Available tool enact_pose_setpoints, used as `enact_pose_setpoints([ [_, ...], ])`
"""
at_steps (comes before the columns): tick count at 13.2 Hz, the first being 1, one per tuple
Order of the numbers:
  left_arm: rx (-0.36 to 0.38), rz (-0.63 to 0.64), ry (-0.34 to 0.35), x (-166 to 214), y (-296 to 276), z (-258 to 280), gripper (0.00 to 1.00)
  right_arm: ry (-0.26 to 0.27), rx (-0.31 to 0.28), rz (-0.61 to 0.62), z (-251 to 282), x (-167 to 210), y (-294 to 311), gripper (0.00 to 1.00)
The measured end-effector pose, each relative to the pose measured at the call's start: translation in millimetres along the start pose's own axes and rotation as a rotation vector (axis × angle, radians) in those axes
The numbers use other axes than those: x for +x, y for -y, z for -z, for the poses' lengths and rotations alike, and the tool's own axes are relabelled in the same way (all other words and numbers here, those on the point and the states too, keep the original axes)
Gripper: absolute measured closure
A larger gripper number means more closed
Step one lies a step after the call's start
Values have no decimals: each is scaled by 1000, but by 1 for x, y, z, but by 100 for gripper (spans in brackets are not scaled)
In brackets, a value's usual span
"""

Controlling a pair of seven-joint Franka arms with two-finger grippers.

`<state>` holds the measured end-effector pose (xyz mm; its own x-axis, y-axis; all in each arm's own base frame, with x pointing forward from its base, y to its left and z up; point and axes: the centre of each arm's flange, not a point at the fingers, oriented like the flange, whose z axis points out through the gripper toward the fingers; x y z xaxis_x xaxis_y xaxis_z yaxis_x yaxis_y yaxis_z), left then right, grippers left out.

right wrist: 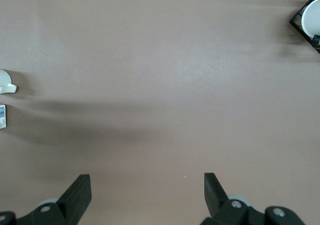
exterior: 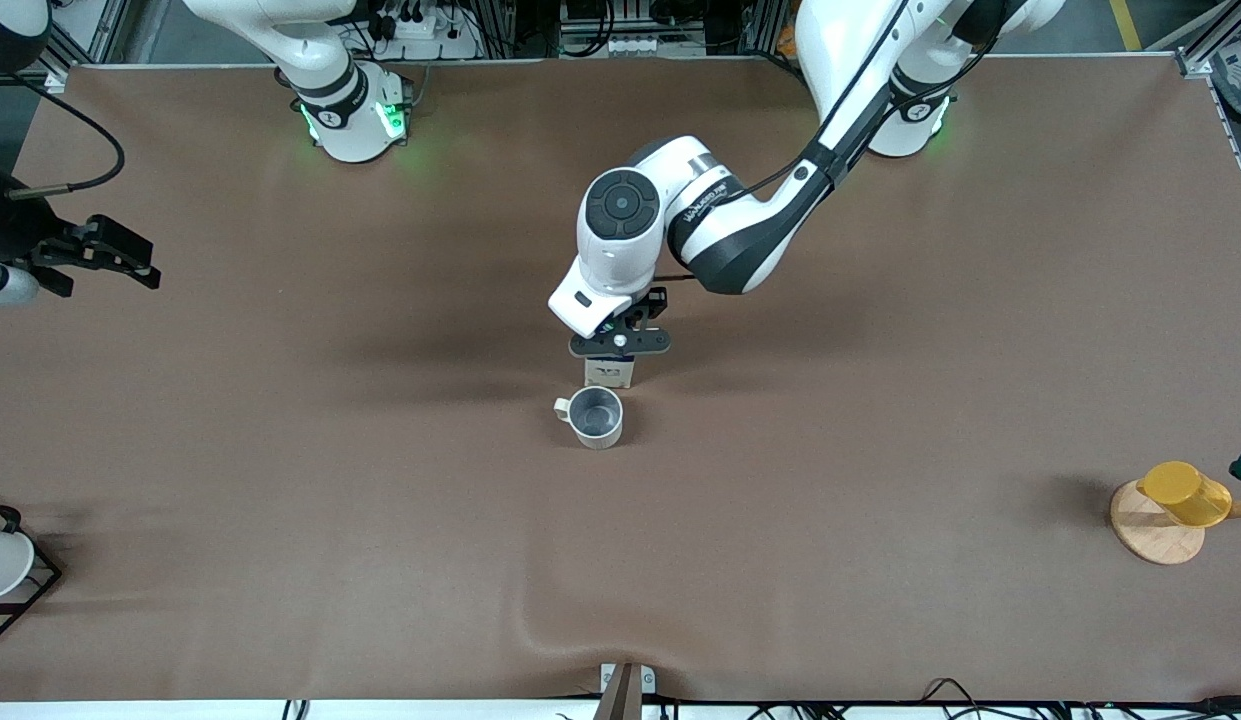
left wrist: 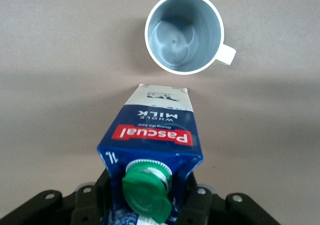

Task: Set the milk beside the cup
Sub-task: 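Lower the milk carton beside the mug with the left gripper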

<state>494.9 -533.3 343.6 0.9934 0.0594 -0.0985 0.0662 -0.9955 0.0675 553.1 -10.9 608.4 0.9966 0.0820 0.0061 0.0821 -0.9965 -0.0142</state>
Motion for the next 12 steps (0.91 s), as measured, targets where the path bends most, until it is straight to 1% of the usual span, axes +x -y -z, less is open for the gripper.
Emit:
enact_pose_setpoints([
  [3, 0, -1, 1, 0, 0, -1, 38, -2, 0, -1, 1, 0, 0, 0],
  [5, -5, -2, -3, 0, -1, -1, 38, -8, -1, -1, 4, 0, 0, 0],
  [6, -12, -3, -7, 0, -3, -1, 35, -11, -1, -1, 5, 0, 0, 0],
  [8, -26, -7, -18, -1, -6, 1, 17, -15, -2, -1, 7, 1, 0, 0],
  [9, -34, -6, -24, 0, -7, 4, 5, -19, -2, -1, 9, 1, 0, 0],
  [10, -41, -4, -30, 2, -8, 8, 0, -24, -2, -1, 12, 1, 0, 0],
  [12, -60, 2, -49, 6, -8, 23, 0, -29, -2, -1, 15, 1, 0, 0],
])
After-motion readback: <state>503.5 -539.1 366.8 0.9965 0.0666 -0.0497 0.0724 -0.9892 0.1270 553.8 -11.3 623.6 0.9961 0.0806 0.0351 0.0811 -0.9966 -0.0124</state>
